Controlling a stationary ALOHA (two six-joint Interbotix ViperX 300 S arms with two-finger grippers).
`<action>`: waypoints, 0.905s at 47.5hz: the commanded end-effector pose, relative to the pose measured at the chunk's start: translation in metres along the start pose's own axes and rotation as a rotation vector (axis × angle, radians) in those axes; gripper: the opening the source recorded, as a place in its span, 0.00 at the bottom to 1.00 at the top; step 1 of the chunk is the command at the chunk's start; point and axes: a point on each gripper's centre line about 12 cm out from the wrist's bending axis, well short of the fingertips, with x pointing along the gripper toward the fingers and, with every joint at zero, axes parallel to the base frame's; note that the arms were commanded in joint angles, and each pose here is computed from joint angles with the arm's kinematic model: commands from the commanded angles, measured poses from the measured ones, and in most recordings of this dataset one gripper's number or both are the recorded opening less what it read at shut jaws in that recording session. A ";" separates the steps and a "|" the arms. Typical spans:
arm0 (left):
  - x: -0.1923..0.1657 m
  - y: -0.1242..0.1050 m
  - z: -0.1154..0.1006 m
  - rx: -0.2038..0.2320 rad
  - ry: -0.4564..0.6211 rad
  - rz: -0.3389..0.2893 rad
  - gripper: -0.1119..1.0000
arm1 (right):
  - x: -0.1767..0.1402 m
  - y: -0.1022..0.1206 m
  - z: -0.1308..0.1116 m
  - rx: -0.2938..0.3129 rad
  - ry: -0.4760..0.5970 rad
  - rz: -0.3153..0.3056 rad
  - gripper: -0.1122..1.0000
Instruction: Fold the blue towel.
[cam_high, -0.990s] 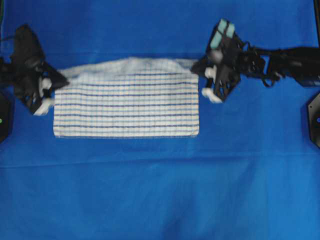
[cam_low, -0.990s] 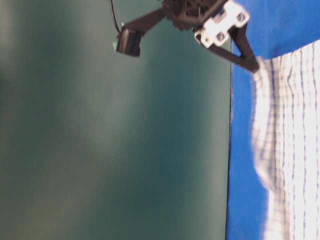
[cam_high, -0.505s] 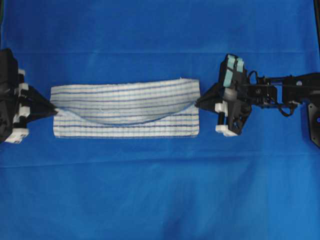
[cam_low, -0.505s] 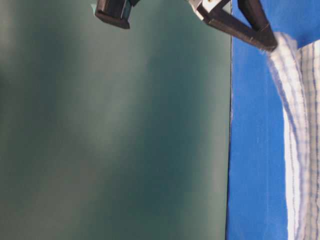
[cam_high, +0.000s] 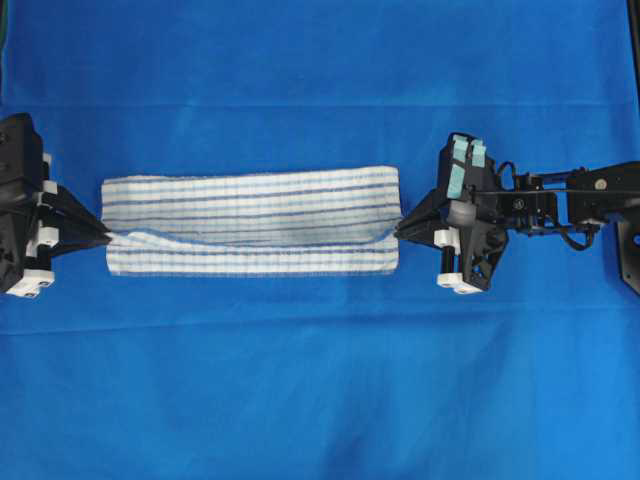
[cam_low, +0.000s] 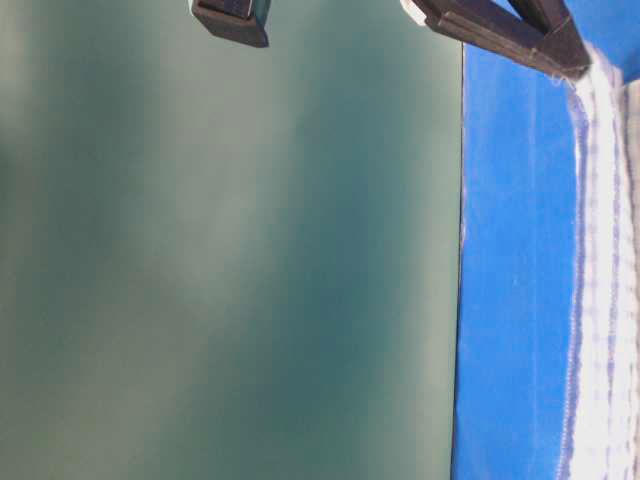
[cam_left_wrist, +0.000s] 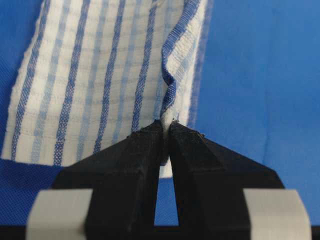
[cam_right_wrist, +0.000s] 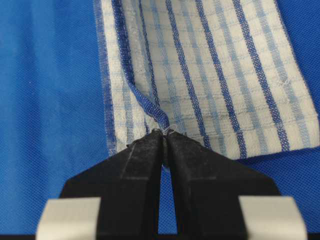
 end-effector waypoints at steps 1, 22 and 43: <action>0.003 -0.001 0.002 -0.001 0.007 0.000 0.13 | 0.000 0.002 0.011 0.004 -0.030 0.006 0.15; -0.001 -0.001 0.006 0.001 -0.022 -0.003 0.75 | 0.006 0.010 0.021 -0.009 0.000 0.015 0.69; -0.005 0.030 0.017 -0.105 -0.085 0.124 0.73 | -0.002 -0.054 0.041 0.087 -0.068 -0.129 0.66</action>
